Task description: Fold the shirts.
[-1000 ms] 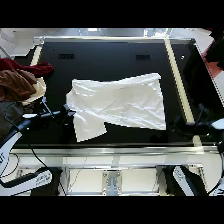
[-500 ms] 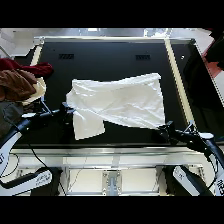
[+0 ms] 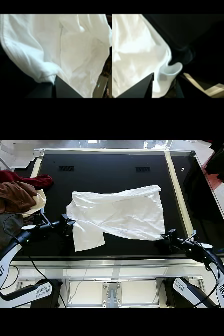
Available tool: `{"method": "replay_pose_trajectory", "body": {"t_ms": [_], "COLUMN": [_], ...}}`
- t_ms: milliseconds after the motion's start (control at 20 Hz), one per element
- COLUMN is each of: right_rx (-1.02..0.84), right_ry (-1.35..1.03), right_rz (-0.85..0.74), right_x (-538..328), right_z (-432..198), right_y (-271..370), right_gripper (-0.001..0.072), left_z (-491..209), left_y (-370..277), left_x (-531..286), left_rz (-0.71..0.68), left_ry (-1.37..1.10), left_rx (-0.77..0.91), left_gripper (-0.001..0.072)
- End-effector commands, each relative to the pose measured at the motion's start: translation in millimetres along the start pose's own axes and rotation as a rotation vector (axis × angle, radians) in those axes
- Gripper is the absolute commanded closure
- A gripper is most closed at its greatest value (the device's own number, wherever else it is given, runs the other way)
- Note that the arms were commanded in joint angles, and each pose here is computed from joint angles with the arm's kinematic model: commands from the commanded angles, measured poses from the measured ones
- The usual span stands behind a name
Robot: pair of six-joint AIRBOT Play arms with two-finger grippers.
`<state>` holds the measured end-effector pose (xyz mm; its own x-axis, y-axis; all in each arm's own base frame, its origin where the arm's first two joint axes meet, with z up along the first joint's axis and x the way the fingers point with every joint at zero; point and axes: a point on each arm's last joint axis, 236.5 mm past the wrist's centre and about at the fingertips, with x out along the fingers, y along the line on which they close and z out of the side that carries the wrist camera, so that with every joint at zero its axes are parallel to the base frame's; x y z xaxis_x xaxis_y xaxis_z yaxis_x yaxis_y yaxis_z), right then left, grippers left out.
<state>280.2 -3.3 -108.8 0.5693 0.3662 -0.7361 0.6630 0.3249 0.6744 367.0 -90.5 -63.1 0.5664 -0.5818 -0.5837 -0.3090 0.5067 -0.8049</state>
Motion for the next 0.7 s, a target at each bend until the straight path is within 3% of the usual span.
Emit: {"method": "replay_pose_trajectory", "body": {"t_ms": [0,50,200,300,400,500,600,650], "right_rx": [-0.007,-0.024,-0.061,-0.191,-0.444,-0.719,-1.155,-1.272], "right_ry": [-0.042,-0.046,-0.027,0.026,0.023,-0.063,-0.129,-0.161], "right_rz": [0.013,0.012,0.029,0.127,0.231,0.295,0.264,0.233], "right_x": [-1,-1,-1,-8,-35,-86,-154,-184], "right_z": [13,14,9,-2,-1,4,-18,-29], "right_y": [6,6,10,40,92,153,199,213], "right_gripper": [0.0653,0.0696,0.0697,0.0699,0.0701,0.0702,0.0702,0.0702], "left_z": [1,1,1,2,7,30,43,43], "left_y": [0,0,0,-6,-42,-97,-159,-193], "left_x": [0,0,0,-3,-23,-63,-122,-155], "left_rz": [0.0,0.0,0.0,-0.017,-0.092,-0.153,-0.165,-0.153], "left_ry": [-0.002,-0.002,-0.002,-0.002,-0.032,-0.165,-0.317,-0.399], "left_rx": [0.0,0.0,0.0,0.046,0.326,0.478,0.717,0.861], "left_gripper": [0.0697,0.0697,0.0697,0.0698,0.07,0.07,0.0701,0.0701]}}
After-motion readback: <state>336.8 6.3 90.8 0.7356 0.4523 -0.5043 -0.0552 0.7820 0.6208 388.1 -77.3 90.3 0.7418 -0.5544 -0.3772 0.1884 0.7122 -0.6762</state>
